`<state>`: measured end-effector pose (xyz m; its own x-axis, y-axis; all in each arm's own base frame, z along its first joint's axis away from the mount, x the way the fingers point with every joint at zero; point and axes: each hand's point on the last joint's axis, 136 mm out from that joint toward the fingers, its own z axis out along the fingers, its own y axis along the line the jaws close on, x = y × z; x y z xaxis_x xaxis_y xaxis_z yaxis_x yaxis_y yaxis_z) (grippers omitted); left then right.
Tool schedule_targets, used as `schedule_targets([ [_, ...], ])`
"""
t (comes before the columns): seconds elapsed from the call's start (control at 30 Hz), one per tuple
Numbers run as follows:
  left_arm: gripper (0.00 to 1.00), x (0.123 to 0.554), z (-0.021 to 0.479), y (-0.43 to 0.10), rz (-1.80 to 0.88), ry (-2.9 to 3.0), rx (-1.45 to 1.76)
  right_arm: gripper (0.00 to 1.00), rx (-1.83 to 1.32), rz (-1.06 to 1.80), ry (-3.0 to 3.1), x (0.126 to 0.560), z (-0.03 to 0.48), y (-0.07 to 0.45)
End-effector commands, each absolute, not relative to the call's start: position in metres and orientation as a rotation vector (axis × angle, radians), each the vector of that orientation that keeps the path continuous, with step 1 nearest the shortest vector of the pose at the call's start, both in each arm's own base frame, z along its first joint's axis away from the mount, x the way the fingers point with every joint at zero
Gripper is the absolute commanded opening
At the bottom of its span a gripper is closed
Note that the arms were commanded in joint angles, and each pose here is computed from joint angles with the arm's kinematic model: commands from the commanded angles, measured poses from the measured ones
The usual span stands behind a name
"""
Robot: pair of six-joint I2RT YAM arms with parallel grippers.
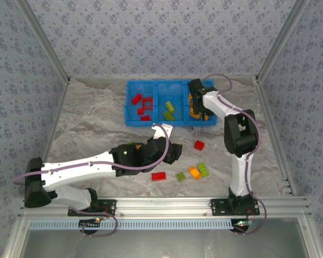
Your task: Sort the legos into containers by color
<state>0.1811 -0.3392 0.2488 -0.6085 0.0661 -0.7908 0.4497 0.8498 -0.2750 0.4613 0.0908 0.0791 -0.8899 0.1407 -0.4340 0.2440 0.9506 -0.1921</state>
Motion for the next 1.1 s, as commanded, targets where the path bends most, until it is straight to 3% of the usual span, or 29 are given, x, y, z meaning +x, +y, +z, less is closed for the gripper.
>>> schedule_targets([
  [0.0, 0.62, 0.181, 0.252, -0.319, -0.558, 2.185, 0.318, 0.61, 0.256, -0.341, 2.643, 0.460, 0.107, 0.092],
  [0.1, 0.62, 0.178, 0.251, -0.313, -0.572, 2.193, 0.314, 0.67, 0.244, -0.298, 2.588, 0.456, 0.136, 0.098],
  [0.27, 0.62, 0.173, 0.262, -0.304, -0.651, 2.160, 0.292, 0.67, 0.235, -0.234, 2.456, 0.432, 0.198, 0.106],
  [0.5, 0.65, 0.198, 0.248, -0.255, -0.560, 2.278, 0.115, 0.69, 0.076, -0.046, 2.272, 0.345, 0.249, 0.140],
  [0.8, 0.63, 0.234, 0.140, -0.162, -0.368, 2.653, -0.333, 0.73, -0.345, 0.380, 2.230, 0.213, 0.209, 0.228],
  [1.07, 0.66, 0.267, 0.101, -0.145, -0.248, 2.740, -0.431, 0.75, -0.456, 0.449, 2.256, 0.176, 0.175, 0.256],
])
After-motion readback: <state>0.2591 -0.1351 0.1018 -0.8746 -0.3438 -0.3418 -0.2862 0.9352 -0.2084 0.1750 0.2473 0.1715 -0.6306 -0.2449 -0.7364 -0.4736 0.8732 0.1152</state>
